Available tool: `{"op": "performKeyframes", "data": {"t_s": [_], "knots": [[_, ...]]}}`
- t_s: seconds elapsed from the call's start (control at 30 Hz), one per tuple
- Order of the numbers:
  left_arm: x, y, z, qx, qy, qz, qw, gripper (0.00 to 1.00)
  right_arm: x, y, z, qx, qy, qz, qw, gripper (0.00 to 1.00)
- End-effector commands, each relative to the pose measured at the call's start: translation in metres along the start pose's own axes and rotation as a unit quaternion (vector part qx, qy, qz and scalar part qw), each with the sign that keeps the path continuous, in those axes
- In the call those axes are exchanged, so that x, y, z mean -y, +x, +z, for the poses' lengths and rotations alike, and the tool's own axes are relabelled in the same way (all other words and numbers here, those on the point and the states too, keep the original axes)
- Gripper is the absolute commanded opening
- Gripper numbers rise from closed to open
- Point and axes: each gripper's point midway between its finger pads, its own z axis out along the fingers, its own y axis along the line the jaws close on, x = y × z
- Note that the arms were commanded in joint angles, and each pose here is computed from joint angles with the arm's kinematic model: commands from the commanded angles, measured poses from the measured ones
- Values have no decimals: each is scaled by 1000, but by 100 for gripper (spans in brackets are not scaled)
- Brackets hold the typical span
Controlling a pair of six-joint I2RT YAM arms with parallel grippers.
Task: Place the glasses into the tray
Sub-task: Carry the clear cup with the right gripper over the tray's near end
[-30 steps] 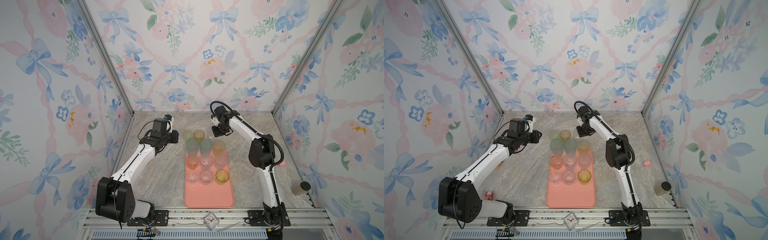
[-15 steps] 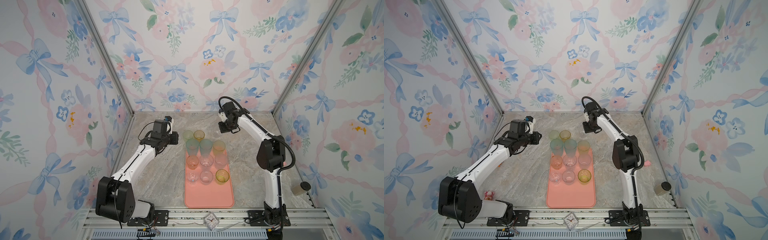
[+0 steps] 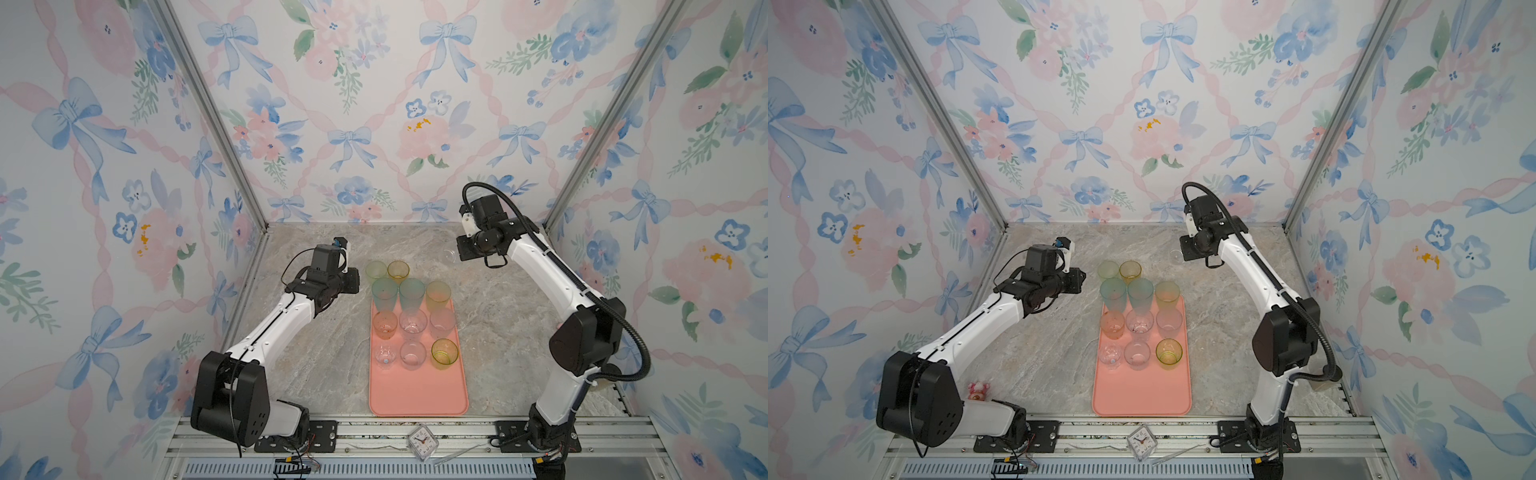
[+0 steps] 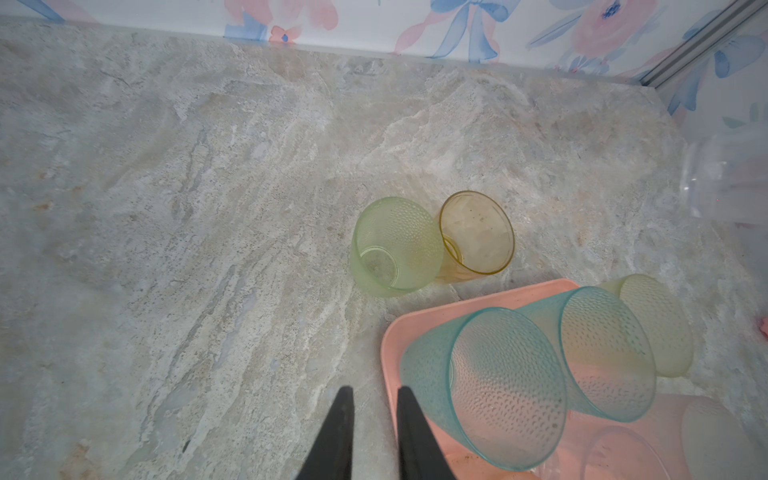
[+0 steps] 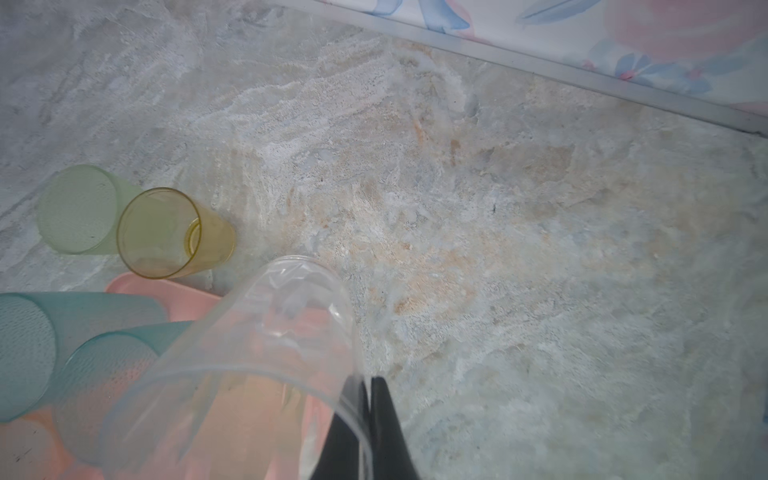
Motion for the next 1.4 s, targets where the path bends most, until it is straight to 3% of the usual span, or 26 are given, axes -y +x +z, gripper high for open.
{"op": "performKeyframes", "data": {"t_s": [0.0, 0.27, 0.67, 1.07, 1.37], "knots": [[1, -2, -6, 18, -2, -3, 1000, 22, -25, 11, -37, 17, -23, -24, 999, 0], [1, -6, -24, 41, -7, 3, 999, 24, -91, 68, -98, 28, -60, -116, 991, 1], [-3, 1, -40, 55, -11, 1, 998, 26, -176, 153, -144, 16, -94, -231, 968, 1], [1, -2, -44, 60, 1, -4, 998, 26, -268, 233, -107, -85, -131, -334, 929, 1], [1, -1, -42, 58, 1, -3, 998, 26, -298, 265, -71, -142, -129, -368, 910, 1]]}}
